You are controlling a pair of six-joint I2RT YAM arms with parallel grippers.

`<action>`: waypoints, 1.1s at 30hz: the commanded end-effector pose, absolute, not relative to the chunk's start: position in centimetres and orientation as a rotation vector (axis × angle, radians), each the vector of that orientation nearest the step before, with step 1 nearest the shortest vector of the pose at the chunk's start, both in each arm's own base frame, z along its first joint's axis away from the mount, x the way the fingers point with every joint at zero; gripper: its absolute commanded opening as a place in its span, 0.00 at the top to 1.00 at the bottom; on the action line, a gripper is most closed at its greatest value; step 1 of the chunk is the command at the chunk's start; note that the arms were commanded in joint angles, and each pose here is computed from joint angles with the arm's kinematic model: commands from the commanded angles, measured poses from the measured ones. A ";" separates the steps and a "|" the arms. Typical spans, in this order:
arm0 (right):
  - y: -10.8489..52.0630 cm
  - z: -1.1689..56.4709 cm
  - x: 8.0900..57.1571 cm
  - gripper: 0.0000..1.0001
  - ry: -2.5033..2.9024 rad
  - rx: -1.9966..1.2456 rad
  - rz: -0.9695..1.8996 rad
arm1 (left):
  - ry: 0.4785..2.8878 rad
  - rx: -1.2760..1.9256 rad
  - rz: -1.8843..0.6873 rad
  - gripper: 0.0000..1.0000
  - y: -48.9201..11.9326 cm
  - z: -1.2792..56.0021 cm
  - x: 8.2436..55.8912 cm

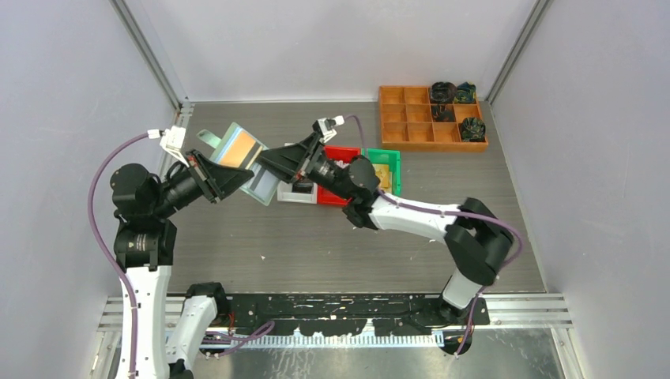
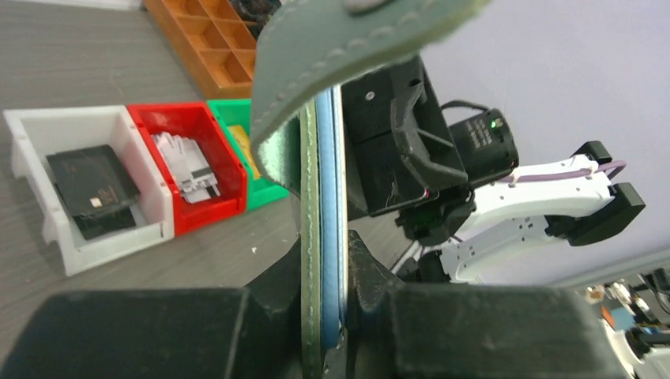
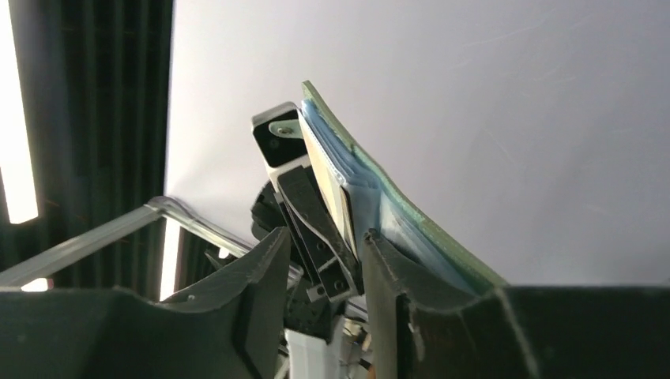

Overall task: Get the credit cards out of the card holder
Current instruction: Remove the credit card from the card holder.

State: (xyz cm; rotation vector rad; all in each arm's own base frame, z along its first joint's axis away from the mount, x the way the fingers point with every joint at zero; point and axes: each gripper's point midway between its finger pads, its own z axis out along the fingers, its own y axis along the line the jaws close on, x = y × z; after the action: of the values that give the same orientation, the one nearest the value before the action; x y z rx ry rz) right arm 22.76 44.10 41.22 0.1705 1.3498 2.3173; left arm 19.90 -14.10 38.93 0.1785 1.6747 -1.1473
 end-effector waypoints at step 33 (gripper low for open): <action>40.0 48.7 17.4 0.56 1.232 -0.619 2.098 | 1.609 0.428 -1.323 1.00 -16.3 42.0 14.9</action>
State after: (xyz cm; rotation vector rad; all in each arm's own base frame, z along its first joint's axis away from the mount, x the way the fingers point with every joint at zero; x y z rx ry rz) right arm 20.03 41.41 44.05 -0.5288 1.4305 2.0116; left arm 15.64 -16.18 39.78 0.3520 1.6882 -1.3498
